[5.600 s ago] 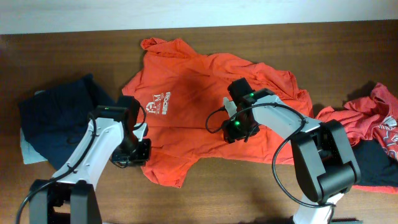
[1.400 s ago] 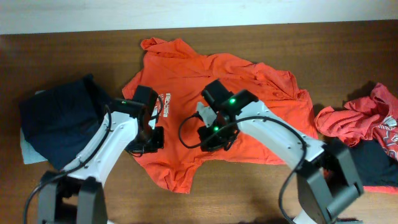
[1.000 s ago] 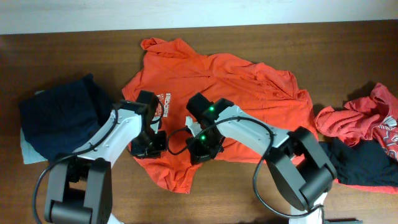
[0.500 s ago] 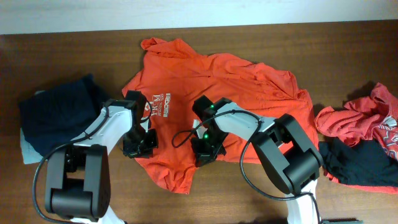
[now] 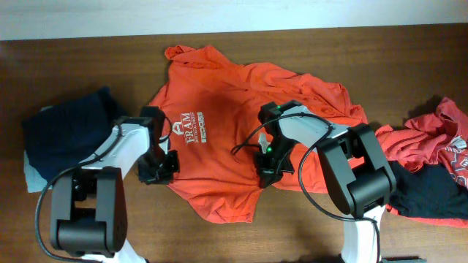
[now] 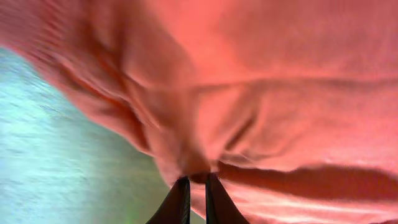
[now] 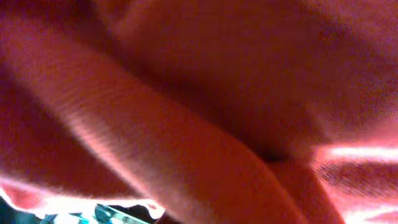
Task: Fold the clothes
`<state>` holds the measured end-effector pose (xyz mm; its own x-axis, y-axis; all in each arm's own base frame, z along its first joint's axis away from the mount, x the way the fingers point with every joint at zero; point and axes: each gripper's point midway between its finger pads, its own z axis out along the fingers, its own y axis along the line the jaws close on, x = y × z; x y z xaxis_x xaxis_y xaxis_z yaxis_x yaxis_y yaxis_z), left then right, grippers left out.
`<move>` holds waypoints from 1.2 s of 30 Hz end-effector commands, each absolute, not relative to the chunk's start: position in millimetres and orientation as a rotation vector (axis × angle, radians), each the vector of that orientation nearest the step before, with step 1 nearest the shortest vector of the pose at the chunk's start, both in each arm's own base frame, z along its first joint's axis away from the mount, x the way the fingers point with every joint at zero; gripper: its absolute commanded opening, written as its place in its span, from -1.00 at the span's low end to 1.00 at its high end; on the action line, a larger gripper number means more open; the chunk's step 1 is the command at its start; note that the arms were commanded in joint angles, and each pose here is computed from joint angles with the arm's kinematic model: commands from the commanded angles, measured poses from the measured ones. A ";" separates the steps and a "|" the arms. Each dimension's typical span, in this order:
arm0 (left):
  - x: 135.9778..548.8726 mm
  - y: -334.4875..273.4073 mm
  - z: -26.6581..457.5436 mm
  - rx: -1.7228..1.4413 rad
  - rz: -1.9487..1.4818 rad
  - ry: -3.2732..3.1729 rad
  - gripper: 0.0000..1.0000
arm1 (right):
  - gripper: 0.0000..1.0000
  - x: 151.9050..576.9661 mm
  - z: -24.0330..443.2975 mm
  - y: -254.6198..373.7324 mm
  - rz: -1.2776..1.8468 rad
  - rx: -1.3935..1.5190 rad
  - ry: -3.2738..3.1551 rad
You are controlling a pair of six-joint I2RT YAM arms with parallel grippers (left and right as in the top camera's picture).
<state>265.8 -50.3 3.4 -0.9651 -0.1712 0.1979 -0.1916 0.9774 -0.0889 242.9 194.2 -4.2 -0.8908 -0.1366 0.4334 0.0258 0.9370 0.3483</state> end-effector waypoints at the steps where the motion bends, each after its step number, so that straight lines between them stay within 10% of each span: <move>1: 267.0 -39.1 -0.6 0.247 0.149 -2.938 -0.81 | -0.81 245.8 -13.7 187.5 -0.485 0.327 -2.653; 16: 314.5 -39.5 27.8 0.158 0.373 -3.060 -0.77 | -0.46 268.4 71.1 209.3 -0.729 0.680 -2.849; 36: 350.7 -67.2 9.0 -0.311 0.292 -3.189 -0.94 | -0.71 338.0 15.9 124.0 -0.094 0.042 -3.138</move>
